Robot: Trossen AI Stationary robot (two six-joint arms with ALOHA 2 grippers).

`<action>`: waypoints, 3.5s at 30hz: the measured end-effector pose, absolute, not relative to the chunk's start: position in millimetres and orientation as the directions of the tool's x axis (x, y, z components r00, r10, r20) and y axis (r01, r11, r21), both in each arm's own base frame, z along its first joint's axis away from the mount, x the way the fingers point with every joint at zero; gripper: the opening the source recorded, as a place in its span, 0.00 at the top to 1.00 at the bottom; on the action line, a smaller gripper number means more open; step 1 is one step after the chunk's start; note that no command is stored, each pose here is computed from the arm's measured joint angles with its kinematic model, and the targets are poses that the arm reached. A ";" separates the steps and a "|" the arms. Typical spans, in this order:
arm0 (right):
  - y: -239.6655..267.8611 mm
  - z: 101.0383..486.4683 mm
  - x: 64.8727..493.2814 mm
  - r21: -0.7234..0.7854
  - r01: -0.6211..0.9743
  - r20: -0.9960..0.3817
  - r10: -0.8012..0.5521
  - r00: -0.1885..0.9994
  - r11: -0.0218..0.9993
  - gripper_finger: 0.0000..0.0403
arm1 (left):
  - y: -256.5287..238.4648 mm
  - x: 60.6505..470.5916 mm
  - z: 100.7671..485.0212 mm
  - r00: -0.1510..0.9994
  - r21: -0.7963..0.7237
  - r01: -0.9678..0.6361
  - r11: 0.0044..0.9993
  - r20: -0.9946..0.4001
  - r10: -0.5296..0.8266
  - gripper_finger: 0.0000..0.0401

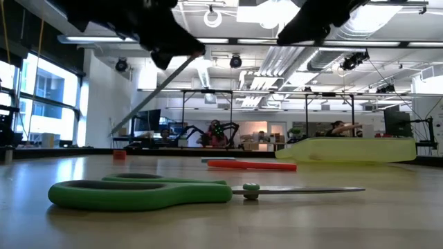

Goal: Pack school essentials
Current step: Put the blue pencil into the yellow storage box

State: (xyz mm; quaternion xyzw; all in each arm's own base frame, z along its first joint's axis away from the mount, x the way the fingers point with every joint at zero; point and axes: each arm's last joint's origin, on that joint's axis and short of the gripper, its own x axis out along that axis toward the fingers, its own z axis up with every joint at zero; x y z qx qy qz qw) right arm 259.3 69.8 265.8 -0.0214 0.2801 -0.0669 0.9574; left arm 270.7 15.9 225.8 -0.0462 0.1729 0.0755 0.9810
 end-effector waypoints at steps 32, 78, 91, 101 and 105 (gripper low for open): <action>85.4 256.4 322.0 -0.294 0.029 -0.149 -0.076 0.986 0.955 0.58 | -9.4 283.9 263.4 0.992 0.027 0.002 1.000 0.127 -0.006 0.95; 60.4 222.1 354.7 -0.170 -0.053 -0.114 0.034 0.993 0.984 0.98 | -8.5 284.3 259.9 0.996 0.038 -0.026 0.999 0.090 0.023 0.84; 48.8 211.2 354.6 -0.110 -0.025 -0.225 0.000 0.974 0.994 0.98 | -4.1 284.0 245.0 0.984 0.101 -0.160 0.982 -0.068 0.167 0.58; 45.4 204.2 352.9 -0.106 0.029 -0.296 -0.060 0.953 0.994 0.97 | -3.9 279.2 237.1 0.969 0.144 -0.141 0.979 -0.184 0.167 0.56; 43.8 199.7 351.0 -0.131 0.068 -0.342 -0.109 0.933 0.989 0.97 | -4.0 275.9 236.5 0.962 0.134 -0.139 0.981 -0.219 0.166 0.56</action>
